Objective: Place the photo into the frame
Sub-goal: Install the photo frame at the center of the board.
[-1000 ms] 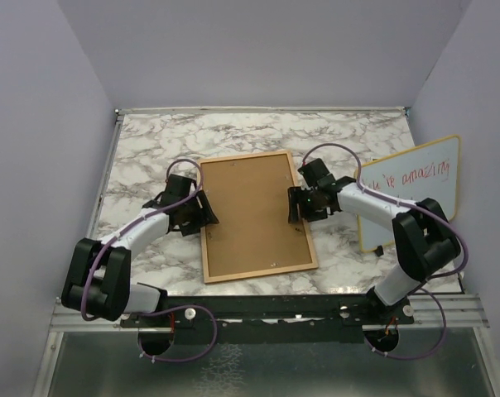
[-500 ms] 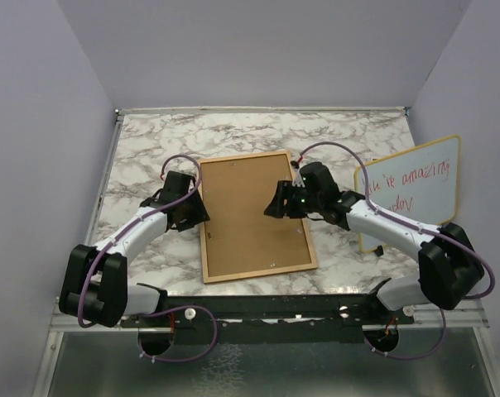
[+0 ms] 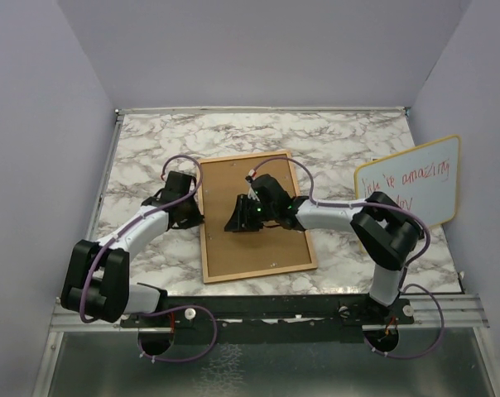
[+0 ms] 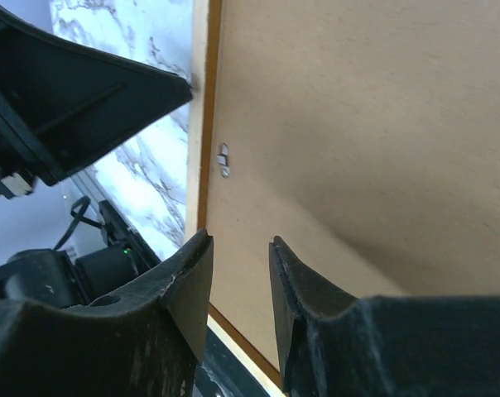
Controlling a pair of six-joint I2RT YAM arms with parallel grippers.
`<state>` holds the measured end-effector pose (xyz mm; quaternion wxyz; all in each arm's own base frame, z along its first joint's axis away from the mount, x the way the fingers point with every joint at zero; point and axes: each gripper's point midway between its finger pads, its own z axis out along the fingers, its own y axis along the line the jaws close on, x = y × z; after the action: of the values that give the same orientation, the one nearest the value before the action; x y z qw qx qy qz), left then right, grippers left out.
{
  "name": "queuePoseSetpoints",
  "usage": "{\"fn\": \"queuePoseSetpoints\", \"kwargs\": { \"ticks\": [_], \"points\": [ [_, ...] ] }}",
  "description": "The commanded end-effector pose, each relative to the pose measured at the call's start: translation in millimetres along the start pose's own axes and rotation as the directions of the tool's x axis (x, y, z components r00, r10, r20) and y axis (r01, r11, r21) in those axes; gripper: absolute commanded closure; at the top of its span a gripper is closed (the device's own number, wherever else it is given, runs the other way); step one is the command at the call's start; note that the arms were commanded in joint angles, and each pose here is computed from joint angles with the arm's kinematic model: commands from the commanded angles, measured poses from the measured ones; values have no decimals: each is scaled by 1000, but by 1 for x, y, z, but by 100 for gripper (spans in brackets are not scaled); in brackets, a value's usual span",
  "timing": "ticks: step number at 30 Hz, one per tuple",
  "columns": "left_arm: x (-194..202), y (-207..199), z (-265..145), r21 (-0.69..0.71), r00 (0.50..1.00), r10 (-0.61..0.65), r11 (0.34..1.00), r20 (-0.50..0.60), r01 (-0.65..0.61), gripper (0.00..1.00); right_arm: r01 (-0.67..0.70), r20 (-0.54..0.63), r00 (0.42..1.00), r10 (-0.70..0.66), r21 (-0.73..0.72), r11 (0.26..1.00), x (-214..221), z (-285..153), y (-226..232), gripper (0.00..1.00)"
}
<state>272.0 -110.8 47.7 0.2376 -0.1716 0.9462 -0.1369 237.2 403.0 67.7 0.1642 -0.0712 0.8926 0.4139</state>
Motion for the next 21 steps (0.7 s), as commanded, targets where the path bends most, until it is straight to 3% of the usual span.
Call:
{"fn": "queuePoseSetpoints", "kwargs": {
  "ticks": [1, 11, 21],
  "points": [
    [-3, 9, 10, -47, 1000, -8, 999, 26, 10, 82, -26, 1, 1000, 26, -62, 998, -4, 15, 23, 61],
    [17, 27, 18, -93, 1000, -19, 996, -13, 18, 79, -19, -53, 998, 16, -45, 999, 4, 45, 27, 64],
    [21, 25, 19, -81, 999, -21, 997, -37, 18, 90, -3, -82, 997, 4, 12, 1000, 15, 67, 18, 76]
  ]
}}
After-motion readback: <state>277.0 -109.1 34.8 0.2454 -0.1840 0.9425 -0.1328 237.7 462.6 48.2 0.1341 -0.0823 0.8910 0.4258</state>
